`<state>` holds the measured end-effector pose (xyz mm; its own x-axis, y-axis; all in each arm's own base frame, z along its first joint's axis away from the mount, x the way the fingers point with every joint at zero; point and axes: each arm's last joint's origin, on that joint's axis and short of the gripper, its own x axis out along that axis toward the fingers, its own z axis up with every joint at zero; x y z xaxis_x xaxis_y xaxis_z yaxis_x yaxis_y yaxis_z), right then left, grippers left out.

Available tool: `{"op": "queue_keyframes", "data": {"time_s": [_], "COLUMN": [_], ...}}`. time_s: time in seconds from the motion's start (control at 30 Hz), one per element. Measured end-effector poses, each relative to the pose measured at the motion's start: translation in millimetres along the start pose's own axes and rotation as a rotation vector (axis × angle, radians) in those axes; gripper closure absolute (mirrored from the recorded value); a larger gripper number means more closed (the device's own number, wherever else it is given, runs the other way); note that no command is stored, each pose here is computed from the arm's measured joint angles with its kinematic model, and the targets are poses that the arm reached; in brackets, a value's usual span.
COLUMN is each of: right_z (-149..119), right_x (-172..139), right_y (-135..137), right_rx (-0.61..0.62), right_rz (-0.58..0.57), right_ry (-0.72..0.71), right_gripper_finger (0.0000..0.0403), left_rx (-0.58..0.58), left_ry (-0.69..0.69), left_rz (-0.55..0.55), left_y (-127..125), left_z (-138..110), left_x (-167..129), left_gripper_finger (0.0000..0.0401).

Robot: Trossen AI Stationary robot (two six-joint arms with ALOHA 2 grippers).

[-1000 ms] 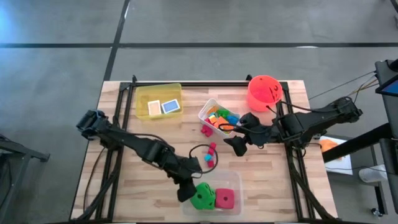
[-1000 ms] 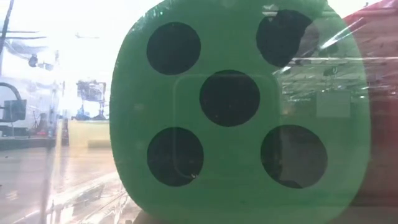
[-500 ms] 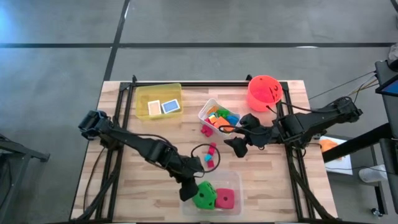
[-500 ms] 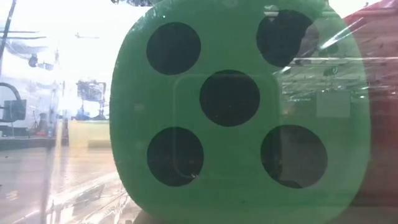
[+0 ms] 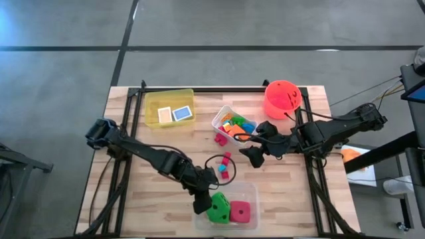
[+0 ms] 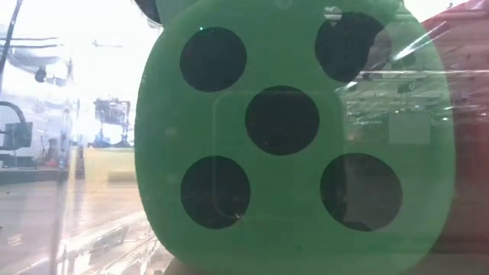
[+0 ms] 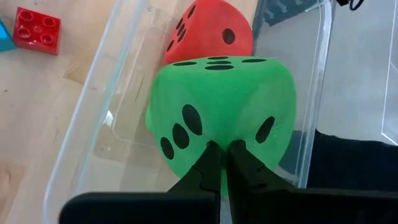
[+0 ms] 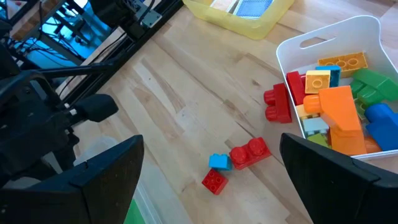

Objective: Pick & Place Toys
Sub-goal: Put the green dice into the transparent bin

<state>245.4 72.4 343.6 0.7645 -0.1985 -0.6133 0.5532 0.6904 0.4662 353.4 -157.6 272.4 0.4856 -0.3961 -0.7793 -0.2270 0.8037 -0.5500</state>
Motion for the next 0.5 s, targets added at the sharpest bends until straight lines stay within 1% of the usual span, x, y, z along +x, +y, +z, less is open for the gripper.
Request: {"op": "queue_keyframes", "data": {"time_s": [0.5], "right_z": [0.0], "right_x": [0.1], "right_y": [-0.1], "right_rx": [0.0], "right_rz": [0.0], "right_ry": [0.0], "right_gripper_finger": [0.0032], "left_rx": [-0.015], "left_ry": [0.013], "left_rz": [0.015], "left_y": [5.4], "left_z": [-3.5], "left_x": [4.8], "left_gripper_finger": [0.0401]}}
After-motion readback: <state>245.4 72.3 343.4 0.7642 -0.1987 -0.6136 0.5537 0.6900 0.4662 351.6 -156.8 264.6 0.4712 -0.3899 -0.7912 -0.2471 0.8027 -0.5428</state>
